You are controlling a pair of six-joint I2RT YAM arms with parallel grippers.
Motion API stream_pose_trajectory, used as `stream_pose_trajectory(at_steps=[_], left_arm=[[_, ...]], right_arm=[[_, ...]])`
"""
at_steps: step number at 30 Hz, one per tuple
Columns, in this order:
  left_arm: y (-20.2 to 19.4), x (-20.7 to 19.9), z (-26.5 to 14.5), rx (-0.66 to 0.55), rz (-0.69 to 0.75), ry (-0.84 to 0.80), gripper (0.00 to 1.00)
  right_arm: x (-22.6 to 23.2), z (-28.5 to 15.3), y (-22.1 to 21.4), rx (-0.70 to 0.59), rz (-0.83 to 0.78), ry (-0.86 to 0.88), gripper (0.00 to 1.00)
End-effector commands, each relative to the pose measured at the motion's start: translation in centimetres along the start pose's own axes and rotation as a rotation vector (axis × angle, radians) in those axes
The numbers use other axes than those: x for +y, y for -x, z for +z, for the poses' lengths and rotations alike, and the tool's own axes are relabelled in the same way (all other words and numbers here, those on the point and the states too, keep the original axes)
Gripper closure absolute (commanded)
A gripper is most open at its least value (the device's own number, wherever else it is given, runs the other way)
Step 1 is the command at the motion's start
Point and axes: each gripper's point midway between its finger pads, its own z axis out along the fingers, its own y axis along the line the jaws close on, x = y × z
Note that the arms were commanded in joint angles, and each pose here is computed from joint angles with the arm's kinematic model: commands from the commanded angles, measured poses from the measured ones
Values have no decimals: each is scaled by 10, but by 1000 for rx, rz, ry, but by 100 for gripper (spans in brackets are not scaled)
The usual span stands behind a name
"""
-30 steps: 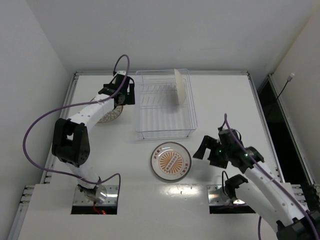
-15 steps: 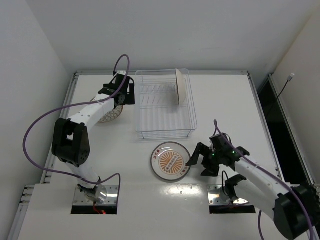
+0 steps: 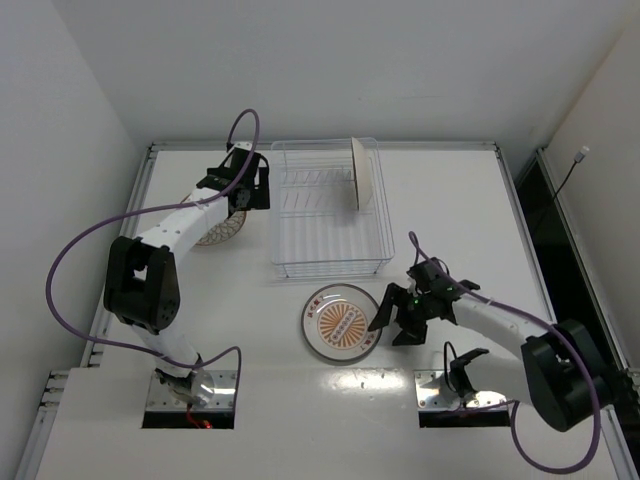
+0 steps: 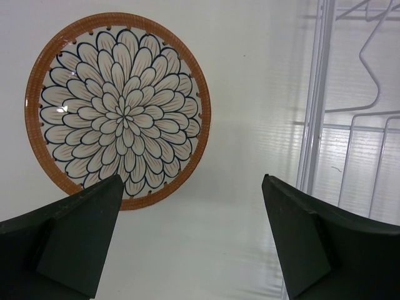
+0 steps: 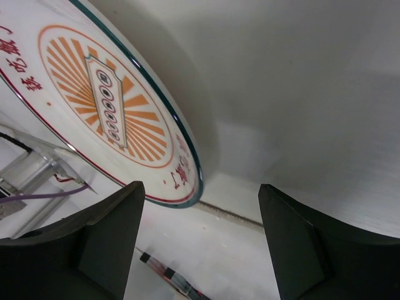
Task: Load the plates into the dish rack
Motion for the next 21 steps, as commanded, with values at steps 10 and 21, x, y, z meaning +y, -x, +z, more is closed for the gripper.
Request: stream_pose_trajectory(at_steps=[10,21], left_arm=[[17,3,-6,-50,-7,8,8],[17,3,-6,-50,-7,8,8]], right_arm=[[42,13,33,-17,-96,164,59],[44,15,37,4,-108,164,100]])
